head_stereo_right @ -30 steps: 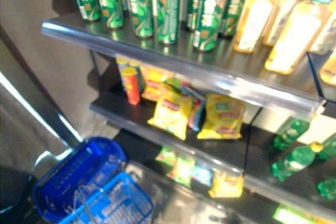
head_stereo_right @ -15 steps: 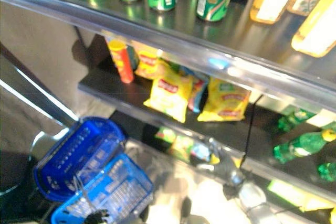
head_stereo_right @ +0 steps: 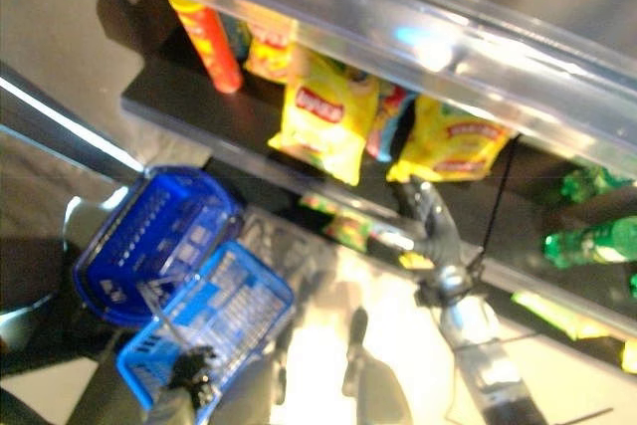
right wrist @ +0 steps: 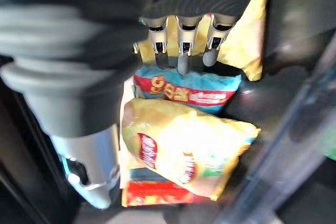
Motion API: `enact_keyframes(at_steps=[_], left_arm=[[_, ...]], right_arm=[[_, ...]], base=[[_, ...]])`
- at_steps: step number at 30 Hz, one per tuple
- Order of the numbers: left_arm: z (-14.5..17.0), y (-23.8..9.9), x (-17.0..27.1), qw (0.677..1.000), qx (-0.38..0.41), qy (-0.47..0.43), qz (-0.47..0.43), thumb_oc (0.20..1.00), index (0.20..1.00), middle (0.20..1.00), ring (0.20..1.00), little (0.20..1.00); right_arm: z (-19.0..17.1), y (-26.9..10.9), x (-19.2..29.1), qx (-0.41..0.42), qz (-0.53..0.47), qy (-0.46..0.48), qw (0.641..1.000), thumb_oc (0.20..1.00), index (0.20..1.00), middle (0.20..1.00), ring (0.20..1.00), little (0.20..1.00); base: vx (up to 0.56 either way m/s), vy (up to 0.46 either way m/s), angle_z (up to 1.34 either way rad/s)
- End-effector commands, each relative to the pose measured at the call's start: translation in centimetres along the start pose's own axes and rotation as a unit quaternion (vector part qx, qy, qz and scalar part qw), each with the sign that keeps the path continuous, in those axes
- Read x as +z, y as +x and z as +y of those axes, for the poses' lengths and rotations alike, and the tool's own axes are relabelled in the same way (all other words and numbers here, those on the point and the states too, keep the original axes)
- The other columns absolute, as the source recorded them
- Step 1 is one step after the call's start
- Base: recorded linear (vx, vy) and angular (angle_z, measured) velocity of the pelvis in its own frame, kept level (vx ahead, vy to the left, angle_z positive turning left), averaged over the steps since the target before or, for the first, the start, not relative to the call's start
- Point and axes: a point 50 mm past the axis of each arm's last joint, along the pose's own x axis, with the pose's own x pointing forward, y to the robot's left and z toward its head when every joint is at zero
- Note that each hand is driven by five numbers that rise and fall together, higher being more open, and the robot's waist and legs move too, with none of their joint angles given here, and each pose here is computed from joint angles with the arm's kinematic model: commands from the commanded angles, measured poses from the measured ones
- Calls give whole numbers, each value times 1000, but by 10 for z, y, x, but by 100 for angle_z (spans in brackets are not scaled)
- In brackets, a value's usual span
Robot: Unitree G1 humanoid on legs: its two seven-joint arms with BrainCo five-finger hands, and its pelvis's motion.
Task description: Pick up the snacks into the basket
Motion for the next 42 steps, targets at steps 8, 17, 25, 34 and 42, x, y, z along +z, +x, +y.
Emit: enact_keyframes(at_steps=[8, 17, 25, 34, 42], left_arm=[[-3, 1, 14, 999, 33, 2, -37, 200, 200, 200, 200, 200], [-7, 2, 21, 998, 40, 2, -47, 200, 200, 200, 200, 200], [-16, 3, 33, 997, 38, -4, -68, 200, 200, 200, 200, 200], [-24, 3, 43, 996, 36, -9, -83, 200, 200, 200, 200, 200], [-30, 3, 48, 995, 40, -5, -93, 200, 200, 200, 200, 200]], right_arm=[[25, 41, 28, -105, -99, 3, 990, 1000, 1000, 1000, 1000, 1000], [46, 78, 40, -155, -109, 35, 981, 1000, 1000, 1000, 1000, 1000], [49, 105, 54, -234, -114, 59, 964, 1000, 1000, 1000, 1000, 1000], [41, 121, 68, -307, -125, 65, 941, 1000, 1000, 1000, 1000, 1000], [36, 114, 76, -357, -155, 25, 921, 1000, 1000, 1000, 1000, 1000]], base=[[-2, 0, 6], [2, -1, 3], [6, 5, 5], [0, 2, 1], [1, 4, 0]])
